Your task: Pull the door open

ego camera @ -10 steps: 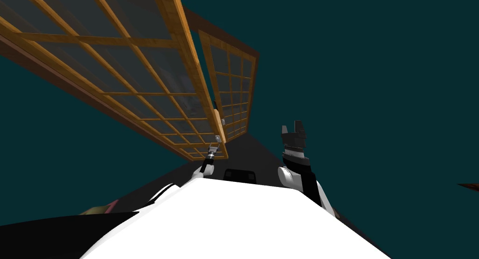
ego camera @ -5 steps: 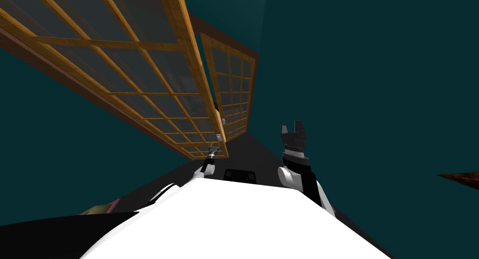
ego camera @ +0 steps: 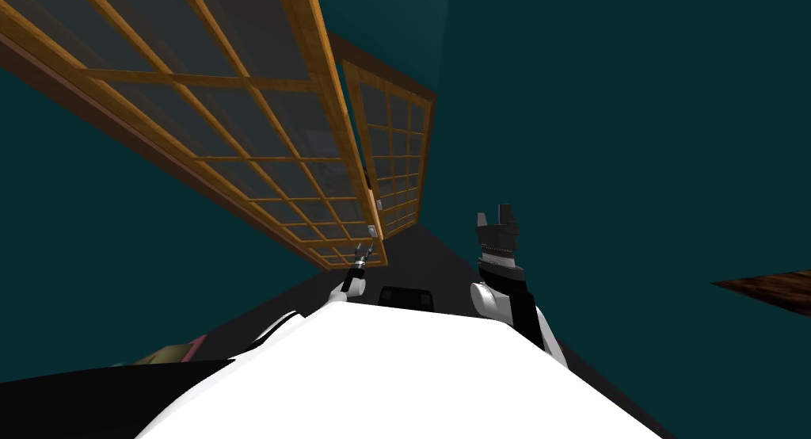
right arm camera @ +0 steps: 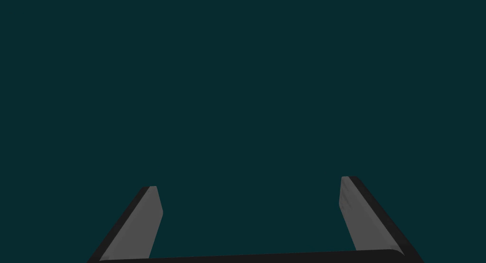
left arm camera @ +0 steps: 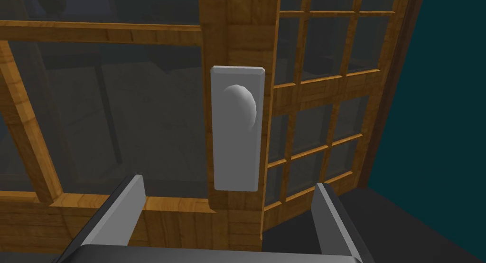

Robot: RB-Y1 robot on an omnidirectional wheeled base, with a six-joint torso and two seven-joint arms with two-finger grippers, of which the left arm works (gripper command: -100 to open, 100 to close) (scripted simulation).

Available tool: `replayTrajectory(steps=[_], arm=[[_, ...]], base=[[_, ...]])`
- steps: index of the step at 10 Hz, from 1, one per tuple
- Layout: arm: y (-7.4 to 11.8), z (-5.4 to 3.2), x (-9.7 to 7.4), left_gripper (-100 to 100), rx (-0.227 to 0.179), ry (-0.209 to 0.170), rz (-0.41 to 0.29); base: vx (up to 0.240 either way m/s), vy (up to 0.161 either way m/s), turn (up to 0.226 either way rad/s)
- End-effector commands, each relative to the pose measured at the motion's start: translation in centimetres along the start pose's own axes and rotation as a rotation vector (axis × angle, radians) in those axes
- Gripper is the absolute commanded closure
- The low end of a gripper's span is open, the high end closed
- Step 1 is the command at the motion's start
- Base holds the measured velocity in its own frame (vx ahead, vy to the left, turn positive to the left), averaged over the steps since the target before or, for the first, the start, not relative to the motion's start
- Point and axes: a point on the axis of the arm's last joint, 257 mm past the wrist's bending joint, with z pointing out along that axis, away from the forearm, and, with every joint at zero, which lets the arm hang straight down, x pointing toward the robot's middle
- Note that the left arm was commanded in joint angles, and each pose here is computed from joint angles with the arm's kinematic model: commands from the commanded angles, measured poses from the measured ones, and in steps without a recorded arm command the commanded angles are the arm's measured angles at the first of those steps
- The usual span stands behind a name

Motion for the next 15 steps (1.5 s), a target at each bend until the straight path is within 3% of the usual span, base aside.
replayTrajectory(steps=[1, 2, 4, 5, 6, 8, 9, 10, 15], arm=[[0.0, 0.00, 0.0, -100, 0.000, 0.000, 0.000], [-2.1, -0.50, -0.2, -100, 0.025, -0.001, -0.006], [-2.1, -0.50, -0.2, -100, 0.025, -0.001, -0.006], [-4.3, -1.04, -0.2, -100, 0.050, -0.001, -0.007], [-4.3, -1.04, -0.2, -100, 0.050, -0.001, -0.007], [-7.1, -1.80, -0.2, -100, 0.083, 0.000, -0.006], [-6.6, -1.55, -0.3, -100, 0.074, -0.001, -0.005], [-6.6, -1.55, -0.3, 100, 0.074, -0.001, -0.005], [-6.6, -1.55, -0.3, 100, 0.074, -0.001, -0.005]], base=[[-0.023, 0.013, -0.005], [0.171, -0.022, -0.167], [0.158, -0.008, -0.047], [0.156, -0.010, -0.183], [0.162, -0.013, -0.089], [0.202, 0.009, -0.137], [0.105, 0.006, -0.025], [-0.018, 0.000, 0.025], [-0.018, 0.000, -0.002]])
